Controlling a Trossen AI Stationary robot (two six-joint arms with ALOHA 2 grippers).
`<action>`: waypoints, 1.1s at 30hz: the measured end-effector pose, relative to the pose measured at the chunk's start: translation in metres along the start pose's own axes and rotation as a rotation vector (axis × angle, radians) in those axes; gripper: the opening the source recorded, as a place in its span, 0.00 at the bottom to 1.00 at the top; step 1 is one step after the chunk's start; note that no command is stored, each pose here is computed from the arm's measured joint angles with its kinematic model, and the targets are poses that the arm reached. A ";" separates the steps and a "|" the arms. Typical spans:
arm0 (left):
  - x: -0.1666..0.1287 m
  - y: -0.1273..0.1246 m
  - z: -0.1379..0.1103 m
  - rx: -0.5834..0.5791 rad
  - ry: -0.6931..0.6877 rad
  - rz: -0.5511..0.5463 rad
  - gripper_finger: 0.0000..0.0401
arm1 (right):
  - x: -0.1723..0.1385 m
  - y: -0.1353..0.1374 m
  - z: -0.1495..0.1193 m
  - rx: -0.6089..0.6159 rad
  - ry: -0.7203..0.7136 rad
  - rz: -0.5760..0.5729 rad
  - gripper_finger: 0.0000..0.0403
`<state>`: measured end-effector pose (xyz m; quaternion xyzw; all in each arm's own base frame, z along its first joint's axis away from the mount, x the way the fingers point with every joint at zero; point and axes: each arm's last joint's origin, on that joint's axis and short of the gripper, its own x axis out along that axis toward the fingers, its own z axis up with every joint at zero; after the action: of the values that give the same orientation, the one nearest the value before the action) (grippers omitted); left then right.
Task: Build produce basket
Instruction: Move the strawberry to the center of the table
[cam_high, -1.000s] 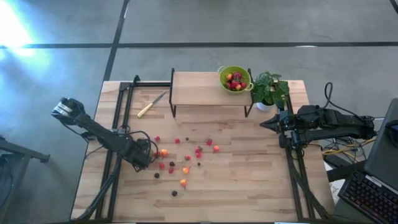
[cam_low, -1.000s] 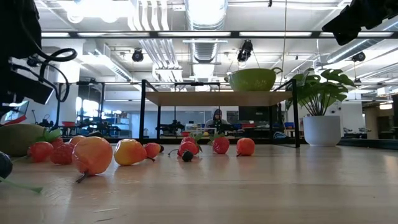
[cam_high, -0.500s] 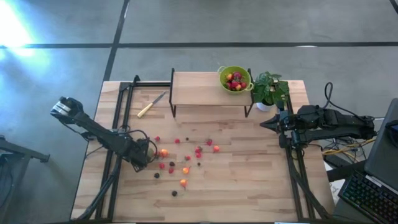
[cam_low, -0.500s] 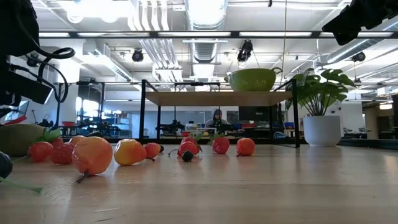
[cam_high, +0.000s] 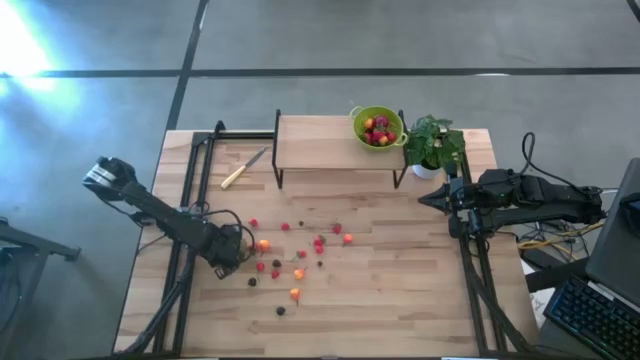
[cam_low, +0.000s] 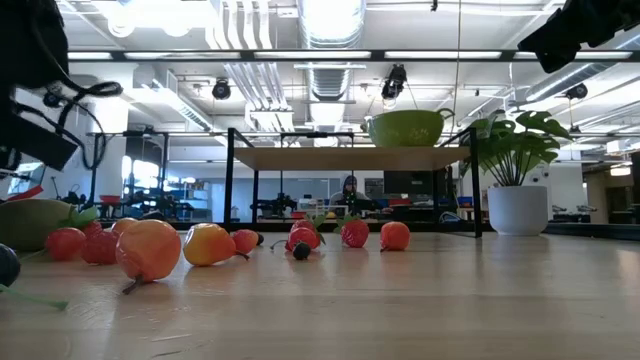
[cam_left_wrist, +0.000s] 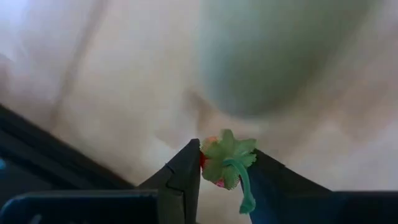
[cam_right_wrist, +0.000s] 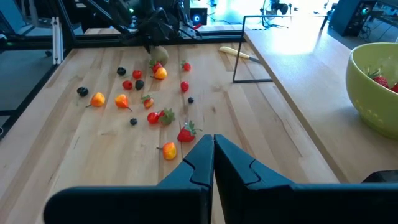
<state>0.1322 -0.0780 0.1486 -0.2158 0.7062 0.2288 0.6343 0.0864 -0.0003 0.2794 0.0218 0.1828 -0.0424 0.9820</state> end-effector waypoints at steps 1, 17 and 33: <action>-0.004 -0.003 0.000 -0.002 0.006 -0.024 0.25 | 0.000 0.000 0.000 0.000 0.001 0.000 0.02; -0.076 -0.057 0.025 0.101 -0.377 -0.401 0.25 | 0.000 0.000 0.000 0.000 0.001 0.000 0.02; -0.127 -0.068 0.084 0.278 -1.054 -0.552 0.25 | 0.000 0.000 0.000 0.000 0.001 0.000 0.02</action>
<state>0.2529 -0.0807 0.2644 -0.1636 0.2385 0.0376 0.9565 0.0865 -0.0002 0.2793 0.0219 0.1832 -0.0423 0.9819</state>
